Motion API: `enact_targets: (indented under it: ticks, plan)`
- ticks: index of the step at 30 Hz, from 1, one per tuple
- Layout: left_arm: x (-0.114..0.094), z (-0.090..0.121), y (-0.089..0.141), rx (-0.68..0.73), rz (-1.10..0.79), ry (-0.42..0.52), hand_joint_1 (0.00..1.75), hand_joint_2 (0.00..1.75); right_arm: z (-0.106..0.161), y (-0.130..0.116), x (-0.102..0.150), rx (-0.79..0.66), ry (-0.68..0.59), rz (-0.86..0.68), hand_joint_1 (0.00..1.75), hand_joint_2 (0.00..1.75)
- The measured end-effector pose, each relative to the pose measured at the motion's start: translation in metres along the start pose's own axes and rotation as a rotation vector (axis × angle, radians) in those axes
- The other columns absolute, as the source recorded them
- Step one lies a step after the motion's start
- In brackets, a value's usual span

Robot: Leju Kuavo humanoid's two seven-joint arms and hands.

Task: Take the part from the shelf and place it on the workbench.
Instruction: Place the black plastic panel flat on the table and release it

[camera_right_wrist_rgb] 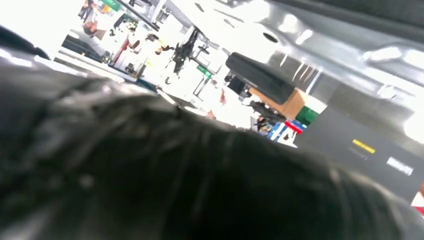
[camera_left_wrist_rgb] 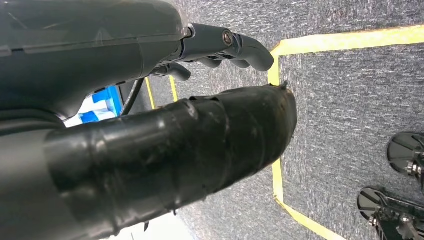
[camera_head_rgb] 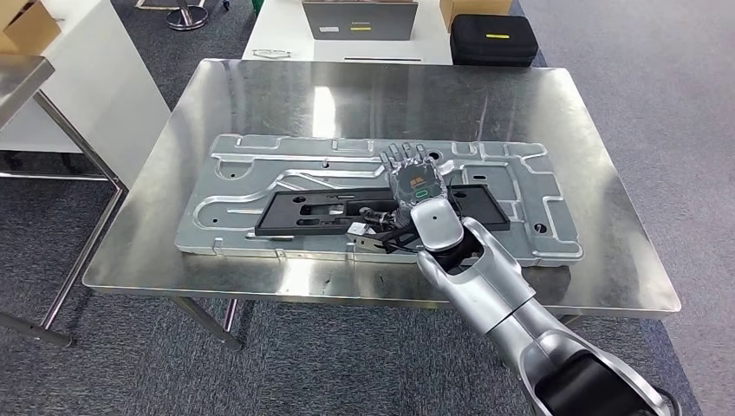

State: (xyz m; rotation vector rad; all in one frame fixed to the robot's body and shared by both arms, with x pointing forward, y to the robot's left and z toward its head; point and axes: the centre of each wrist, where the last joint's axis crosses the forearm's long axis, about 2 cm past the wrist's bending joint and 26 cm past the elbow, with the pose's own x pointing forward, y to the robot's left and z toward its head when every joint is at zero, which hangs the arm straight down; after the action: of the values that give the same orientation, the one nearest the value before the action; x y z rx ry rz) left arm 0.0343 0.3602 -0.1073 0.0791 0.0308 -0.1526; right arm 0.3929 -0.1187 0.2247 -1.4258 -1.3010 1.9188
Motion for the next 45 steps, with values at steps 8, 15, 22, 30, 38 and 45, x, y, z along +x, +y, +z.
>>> enact_targets:
  ticks: [8,15,22,30,38,45]
  plan:
    - [0.001,0.000,-0.005,-0.012,-0.001,0.000,0.00,0.00,0.015,-0.016,0.004,-0.120,0.011,-0.108,0.00,0.00]
    - [0.001,0.000,-0.009,-0.020,-0.009,0.025,0.00,0.00,0.031,-0.057,-0.001,-0.280,0.015,-0.244,0.00,0.00]
    - [0.001,0.000,-0.012,-0.021,-0.013,0.026,0.00,0.00,0.050,-0.082,-0.005,-0.403,0.003,-0.307,0.00,0.00]
    - [0.001,0.000,-0.011,-0.010,-0.022,0.027,0.00,0.00,0.065,-0.091,-0.004,-0.463,-0.010,-0.344,0.00,0.00]
    - [0.001,0.000,-0.015,-0.011,-0.030,0.026,0.00,0.00,0.074,-0.089,-0.005,-0.481,-0.009,-0.347,0.00,0.00]
    - [0.000,0.000,-0.014,-0.003,-0.050,0.040,0.00,0.00,0.077,-0.086,-0.009,-0.482,0.024,-0.333,0.00,0.00]
